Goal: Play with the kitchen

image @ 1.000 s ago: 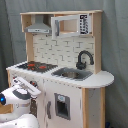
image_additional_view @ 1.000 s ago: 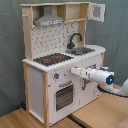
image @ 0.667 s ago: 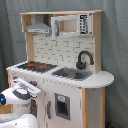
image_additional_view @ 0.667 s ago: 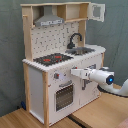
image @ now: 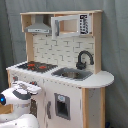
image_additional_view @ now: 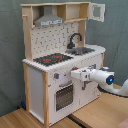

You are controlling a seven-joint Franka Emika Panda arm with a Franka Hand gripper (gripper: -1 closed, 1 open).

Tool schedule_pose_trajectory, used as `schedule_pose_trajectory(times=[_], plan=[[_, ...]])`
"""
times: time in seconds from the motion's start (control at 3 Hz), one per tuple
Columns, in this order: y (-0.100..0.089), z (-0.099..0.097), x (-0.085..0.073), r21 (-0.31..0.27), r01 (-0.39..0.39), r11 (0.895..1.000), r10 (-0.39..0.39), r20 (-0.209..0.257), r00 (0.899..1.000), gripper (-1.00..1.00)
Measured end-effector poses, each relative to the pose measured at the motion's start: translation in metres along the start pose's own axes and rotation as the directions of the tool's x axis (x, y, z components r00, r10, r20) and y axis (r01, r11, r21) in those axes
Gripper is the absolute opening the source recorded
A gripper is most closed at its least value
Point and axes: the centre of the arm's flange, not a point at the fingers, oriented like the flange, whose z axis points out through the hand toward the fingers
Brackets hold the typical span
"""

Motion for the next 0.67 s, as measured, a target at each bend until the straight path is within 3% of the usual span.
schedule_pose_trajectory(times=[0.33, 0.67], plan=[[-0.0004, -0.0001, -0.0003, 0.001, 0.101, 0.995, -0.101, 0.001, 0.995, -1.00], [-0.0007, -0.0003, -0.0006, 0.002, 0.201, 0.980, -0.201, 0.001, 0.980, -1.00]])
